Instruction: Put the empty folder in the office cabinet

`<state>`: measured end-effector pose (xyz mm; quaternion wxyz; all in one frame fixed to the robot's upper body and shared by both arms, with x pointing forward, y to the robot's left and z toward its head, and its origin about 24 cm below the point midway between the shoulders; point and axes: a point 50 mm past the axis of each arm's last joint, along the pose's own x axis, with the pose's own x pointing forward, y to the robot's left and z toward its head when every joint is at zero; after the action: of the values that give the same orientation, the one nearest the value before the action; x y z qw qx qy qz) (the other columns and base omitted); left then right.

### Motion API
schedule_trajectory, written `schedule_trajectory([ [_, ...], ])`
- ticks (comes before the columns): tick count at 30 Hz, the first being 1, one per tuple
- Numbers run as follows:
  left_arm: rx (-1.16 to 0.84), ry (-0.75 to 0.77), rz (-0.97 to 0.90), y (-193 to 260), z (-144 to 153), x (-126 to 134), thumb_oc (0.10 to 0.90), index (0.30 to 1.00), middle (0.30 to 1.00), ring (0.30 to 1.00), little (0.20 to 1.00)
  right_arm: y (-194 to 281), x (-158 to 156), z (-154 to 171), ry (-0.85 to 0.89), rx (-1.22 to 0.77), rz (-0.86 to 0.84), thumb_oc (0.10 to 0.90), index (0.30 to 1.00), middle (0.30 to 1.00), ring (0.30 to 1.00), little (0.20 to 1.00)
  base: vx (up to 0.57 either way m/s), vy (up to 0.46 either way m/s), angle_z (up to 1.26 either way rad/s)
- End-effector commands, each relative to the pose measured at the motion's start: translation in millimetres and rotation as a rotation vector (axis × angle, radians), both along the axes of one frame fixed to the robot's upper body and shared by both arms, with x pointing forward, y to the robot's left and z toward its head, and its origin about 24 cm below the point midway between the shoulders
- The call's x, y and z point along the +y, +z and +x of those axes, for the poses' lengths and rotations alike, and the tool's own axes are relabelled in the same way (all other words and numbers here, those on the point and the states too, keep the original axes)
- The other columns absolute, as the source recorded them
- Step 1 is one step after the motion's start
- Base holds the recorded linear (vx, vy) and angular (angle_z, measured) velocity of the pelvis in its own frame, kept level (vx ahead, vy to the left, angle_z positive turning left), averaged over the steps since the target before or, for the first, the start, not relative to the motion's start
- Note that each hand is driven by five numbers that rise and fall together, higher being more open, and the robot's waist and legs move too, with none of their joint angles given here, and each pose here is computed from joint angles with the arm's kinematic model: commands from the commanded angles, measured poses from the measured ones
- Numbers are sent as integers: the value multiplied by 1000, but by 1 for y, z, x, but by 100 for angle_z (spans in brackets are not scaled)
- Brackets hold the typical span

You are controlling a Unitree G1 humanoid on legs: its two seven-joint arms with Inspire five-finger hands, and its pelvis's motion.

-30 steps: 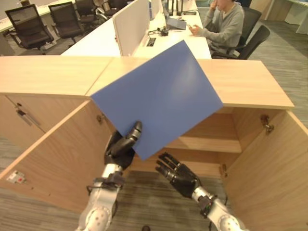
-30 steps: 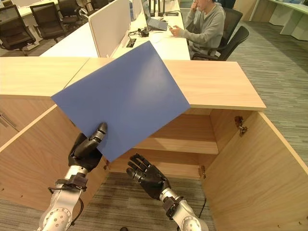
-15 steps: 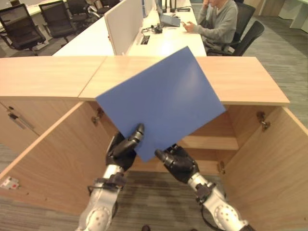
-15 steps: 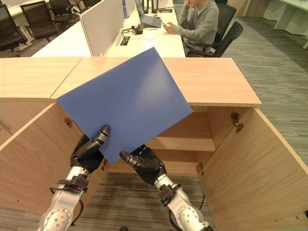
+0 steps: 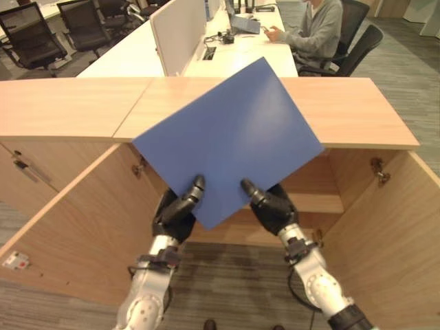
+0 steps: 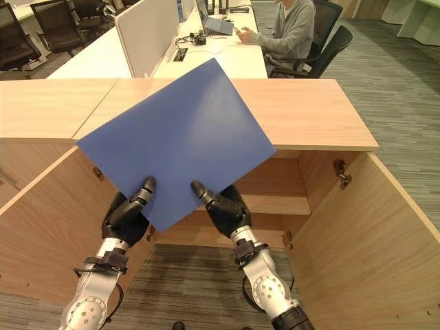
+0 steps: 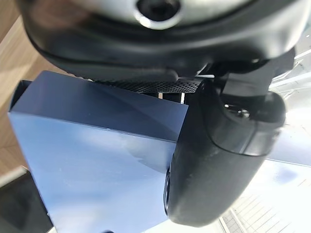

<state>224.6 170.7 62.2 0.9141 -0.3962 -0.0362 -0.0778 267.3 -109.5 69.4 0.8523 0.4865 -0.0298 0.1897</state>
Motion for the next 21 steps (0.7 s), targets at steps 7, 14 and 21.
schedule_trajectory([
  [7,-192,6,42,32,16,3,400,300,300,300,300,104,10,11,-61,-423,270,800,900,900,900,900,0,0,0],
  [14,-180,4,27,30,19,0,400,300,300,300,300,102,20,12,-33,-392,296,800,900,900,900,900,0,0,0],
  [21,-209,19,25,37,23,-2,400,300,300,300,300,90,29,11,12,-339,284,800,900,900,900,900,0,0,0],
])
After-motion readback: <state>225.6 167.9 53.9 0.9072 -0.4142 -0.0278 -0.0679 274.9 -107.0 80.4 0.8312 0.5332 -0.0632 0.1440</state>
